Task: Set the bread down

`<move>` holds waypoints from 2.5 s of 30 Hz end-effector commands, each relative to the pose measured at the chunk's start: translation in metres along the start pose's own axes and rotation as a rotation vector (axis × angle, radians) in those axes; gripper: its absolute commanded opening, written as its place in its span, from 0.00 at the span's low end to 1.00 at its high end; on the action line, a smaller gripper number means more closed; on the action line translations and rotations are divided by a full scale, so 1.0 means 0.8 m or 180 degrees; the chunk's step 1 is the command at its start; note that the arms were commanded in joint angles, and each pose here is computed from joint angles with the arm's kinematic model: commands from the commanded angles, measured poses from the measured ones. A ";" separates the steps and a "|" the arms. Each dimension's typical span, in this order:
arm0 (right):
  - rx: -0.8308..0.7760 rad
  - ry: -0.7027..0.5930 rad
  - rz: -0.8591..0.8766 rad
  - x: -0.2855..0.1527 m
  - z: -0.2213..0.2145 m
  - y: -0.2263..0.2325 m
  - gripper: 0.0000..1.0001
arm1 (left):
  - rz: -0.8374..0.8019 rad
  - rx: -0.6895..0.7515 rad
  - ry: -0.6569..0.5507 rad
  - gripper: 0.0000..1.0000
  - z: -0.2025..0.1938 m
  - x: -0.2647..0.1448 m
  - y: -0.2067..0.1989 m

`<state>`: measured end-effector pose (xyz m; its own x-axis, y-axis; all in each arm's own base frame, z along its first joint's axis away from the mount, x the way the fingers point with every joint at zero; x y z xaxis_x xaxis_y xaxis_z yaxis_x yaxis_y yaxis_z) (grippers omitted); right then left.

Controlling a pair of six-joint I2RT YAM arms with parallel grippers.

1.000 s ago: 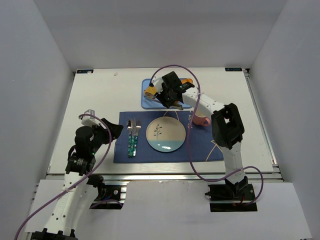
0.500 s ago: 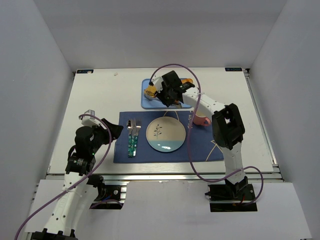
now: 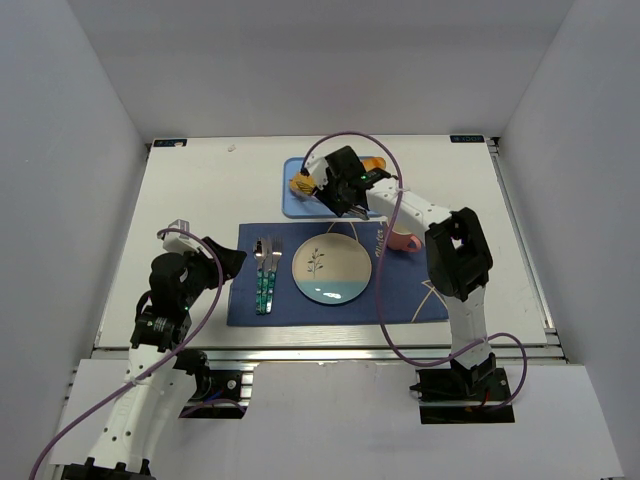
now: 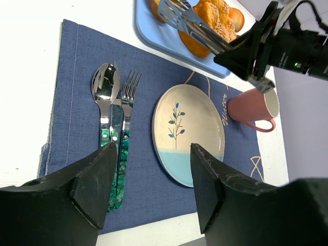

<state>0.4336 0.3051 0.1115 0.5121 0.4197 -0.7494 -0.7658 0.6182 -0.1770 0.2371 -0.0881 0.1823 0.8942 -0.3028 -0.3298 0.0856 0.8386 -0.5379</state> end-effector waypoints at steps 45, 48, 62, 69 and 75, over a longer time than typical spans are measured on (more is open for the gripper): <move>-0.0087 -0.0601 0.0763 -0.225 -0.089 0.090 0.10 | -0.0084 0.0029 -0.0203 0.69 0.026 -0.012 -0.015; -0.0090 -0.0469 0.0724 -0.227 -0.132 0.099 0.10 | -0.0116 0.0003 -0.0189 0.69 0.022 -0.010 -0.015; -0.0137 -0.0123 0.0931 -0.219 -0.194 0.123 0.25 | -0.0124 -0.0037 -0.0252 0.69 0.025 -0.024 -0.019; -0.0136 -0.0150 0.1067 -0.229 -0.192 0.132 0.46 | -0.0129 -0.0050 -0.0260 0.69 0.025 -0.026 -0.019; -0.0113 -0.0335 0.1076 -0.243 -0.170 0.131 0.43 | -0.0147 -0.0047 -0.0261 0.69 0.026 -0.023 -0.020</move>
<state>0.1983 0.1877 0.1238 0.2420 0.6039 -0.7595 -0.9023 0.4279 0.0528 0.2265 -0.0873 0.2010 0.9150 -0.3045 -0.2647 0.1112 0.8210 -0.5600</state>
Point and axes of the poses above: each gripper's point midway between its finger pads, its own x axis out along the fingers, its own y axis along the line the jaws close on, z = x × y, the point moved 1 cm from there along -x, back along the fingers, and after that the axes turned 7 degrees about x, right-handed, at the moved point
